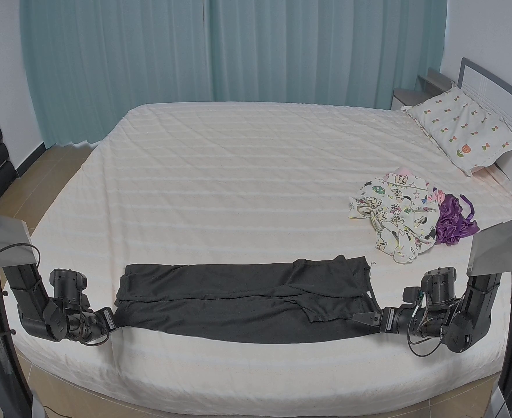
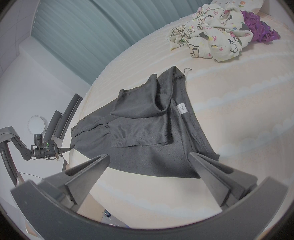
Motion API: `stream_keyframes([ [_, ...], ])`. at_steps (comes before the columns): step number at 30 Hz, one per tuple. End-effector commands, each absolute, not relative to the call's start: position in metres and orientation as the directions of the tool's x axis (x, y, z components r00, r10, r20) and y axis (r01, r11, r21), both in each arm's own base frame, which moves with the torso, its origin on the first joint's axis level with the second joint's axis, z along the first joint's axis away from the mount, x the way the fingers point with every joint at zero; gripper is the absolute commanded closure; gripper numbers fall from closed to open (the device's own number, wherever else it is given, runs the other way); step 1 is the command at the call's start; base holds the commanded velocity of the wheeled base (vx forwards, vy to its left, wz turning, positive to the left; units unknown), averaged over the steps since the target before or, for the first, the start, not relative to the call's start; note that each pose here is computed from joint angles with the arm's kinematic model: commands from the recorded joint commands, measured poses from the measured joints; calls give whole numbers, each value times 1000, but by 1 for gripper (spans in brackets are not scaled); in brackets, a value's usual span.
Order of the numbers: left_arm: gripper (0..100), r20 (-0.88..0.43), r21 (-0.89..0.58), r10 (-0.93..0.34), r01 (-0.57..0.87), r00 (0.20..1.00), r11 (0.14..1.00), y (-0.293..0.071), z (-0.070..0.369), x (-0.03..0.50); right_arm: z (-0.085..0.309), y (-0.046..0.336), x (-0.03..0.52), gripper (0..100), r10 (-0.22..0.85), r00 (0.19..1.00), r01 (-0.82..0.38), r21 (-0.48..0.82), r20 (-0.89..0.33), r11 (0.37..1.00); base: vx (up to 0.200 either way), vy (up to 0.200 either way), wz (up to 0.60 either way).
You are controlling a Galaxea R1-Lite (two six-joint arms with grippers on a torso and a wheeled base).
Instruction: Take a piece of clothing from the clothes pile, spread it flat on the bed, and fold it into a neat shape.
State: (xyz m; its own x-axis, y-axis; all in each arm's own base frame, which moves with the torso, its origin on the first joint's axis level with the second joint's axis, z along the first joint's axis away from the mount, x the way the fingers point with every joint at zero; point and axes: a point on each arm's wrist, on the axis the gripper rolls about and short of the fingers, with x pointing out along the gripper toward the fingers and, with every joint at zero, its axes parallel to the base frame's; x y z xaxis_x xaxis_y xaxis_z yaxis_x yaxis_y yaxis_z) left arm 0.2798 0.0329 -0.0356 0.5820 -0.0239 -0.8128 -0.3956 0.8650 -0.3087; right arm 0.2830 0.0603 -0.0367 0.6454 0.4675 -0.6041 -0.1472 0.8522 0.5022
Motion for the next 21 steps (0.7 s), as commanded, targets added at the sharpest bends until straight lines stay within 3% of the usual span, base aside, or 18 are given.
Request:
stream_keyframes([
  [1, 100, -807, -312, -16, -402, 591, 861, 36, -34, 282, -33, 56, 284, 0, 458, 657, -139, 501, -598, 854, 0, 0, 0],
  [21, 100, -843, -253, -10, -382, 537, 889, 44, -33, 274, -45, 30, 289, 0, 394, 639, -84, 449, -661, 890, 0, 0, 0],
])
